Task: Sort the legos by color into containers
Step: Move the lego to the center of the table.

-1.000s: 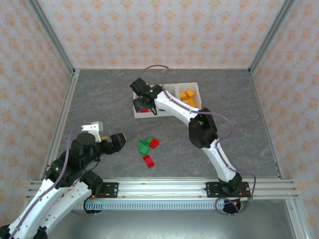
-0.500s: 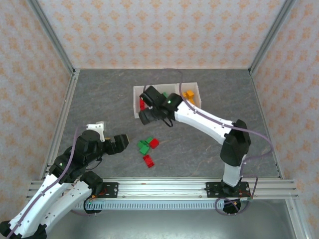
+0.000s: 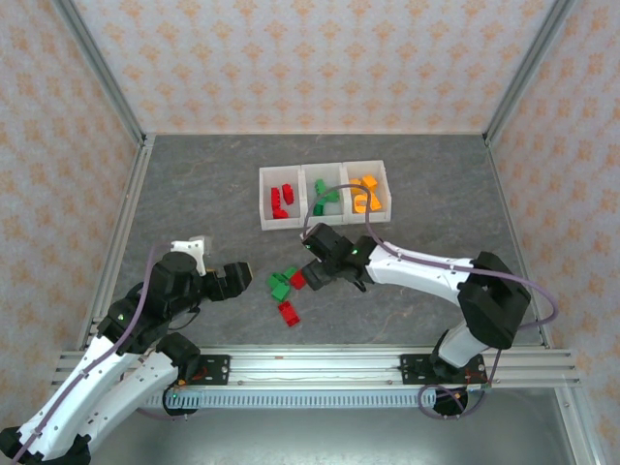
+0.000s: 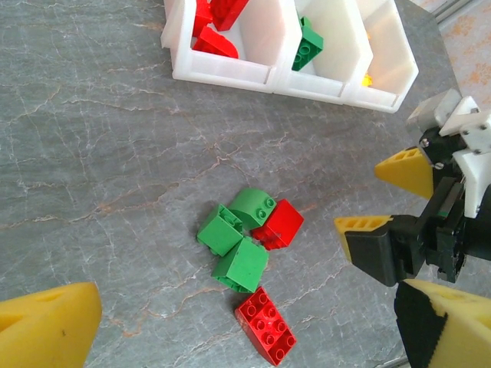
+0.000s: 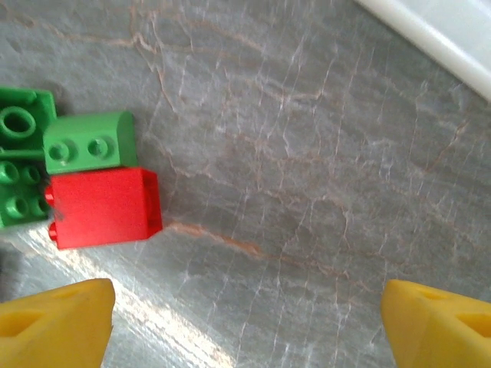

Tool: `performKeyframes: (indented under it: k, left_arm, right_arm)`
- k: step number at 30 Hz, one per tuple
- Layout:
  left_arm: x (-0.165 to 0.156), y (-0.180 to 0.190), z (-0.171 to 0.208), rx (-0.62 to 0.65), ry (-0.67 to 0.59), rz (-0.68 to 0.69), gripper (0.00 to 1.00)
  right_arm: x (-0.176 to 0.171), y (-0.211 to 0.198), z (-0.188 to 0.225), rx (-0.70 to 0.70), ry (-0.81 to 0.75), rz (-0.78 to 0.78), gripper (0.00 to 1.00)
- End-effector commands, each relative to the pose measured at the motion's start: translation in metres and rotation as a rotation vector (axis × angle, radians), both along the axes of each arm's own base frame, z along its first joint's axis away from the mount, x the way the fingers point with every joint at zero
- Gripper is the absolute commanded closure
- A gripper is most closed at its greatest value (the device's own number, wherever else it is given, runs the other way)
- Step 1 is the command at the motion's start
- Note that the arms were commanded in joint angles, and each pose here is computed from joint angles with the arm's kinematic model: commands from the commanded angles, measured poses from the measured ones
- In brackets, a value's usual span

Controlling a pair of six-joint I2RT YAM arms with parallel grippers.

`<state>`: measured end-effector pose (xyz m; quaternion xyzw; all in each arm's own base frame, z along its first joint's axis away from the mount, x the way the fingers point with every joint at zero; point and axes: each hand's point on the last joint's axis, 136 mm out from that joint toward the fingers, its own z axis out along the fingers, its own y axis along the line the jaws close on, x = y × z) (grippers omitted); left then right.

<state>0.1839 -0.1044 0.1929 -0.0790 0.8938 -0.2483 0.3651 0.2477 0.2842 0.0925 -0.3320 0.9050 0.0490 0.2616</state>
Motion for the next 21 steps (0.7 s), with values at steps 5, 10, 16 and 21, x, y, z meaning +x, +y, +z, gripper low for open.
performKeyframes:
  k: [5,10,16,21]
  left_arm:
    - [-0.002,-0.001,0.006,0.008,-0.008,-0.020,0.01]
    - [-0.004,0.002,0.008,0.016,-0.001,-0.011,0.01]
    - [-0.005,0.003,0.009,0.005,-0.007,-0.002,0.01]
    - [-0.005,0.003,0.007,0.011,-0.004,-0.005,0.01]
  right_arm:
    - [0.012,0.008,-0.011,-0.029,-0.035,0.008,0.09]
    - [0.014,0.013,-0.025,-0.067,-0.003,0.017,0.08]
    - [0.011,0.024,-0.032,-0.058,0.042,0.055,0.08]
    - [0.001,0.026,-0.033,-0.045,0.081,0.098,0.09]
